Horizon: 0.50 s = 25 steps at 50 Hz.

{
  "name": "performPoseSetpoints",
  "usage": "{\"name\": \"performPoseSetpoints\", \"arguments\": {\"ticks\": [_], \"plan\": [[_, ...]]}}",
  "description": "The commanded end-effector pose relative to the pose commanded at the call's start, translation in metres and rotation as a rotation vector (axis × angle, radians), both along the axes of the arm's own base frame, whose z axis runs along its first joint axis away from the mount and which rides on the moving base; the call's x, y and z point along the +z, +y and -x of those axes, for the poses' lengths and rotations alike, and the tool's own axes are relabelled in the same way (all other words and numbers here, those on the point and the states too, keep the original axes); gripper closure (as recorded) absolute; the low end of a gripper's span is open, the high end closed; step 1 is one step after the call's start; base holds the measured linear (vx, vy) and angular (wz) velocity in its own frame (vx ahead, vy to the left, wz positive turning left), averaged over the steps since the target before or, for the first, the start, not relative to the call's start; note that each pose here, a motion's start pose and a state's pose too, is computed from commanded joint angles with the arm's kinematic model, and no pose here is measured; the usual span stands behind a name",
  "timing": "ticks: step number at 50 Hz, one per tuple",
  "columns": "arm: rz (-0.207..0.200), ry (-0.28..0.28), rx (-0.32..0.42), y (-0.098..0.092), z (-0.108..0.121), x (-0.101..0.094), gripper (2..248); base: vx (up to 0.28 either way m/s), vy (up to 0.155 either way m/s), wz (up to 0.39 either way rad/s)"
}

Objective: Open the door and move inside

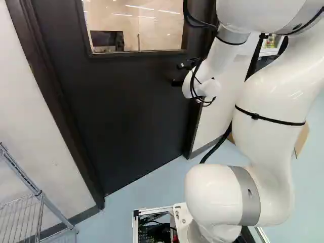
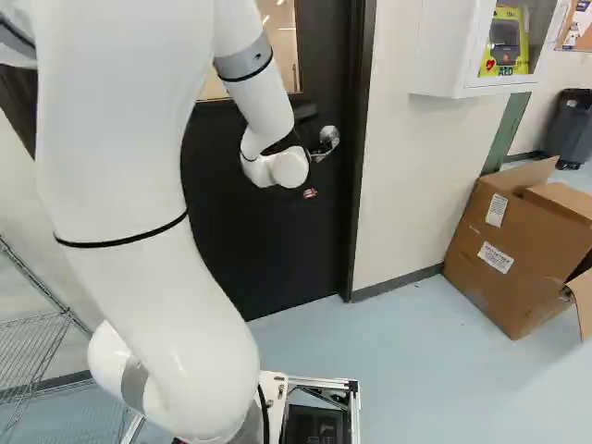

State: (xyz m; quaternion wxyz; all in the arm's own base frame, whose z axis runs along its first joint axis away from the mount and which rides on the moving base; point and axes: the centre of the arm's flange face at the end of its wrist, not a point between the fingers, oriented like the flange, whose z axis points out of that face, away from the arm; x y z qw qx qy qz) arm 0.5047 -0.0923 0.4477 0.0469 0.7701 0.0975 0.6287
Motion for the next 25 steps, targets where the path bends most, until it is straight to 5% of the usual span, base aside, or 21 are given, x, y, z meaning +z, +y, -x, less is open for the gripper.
{"name": "performPoseSetpoints", "arguments": {"ticks": [25], "plan": [[-0.012, 0.053, 0.000, -0.001, -0.002, -0.028, 3, 0.000, 0.000, 0.000]]}}
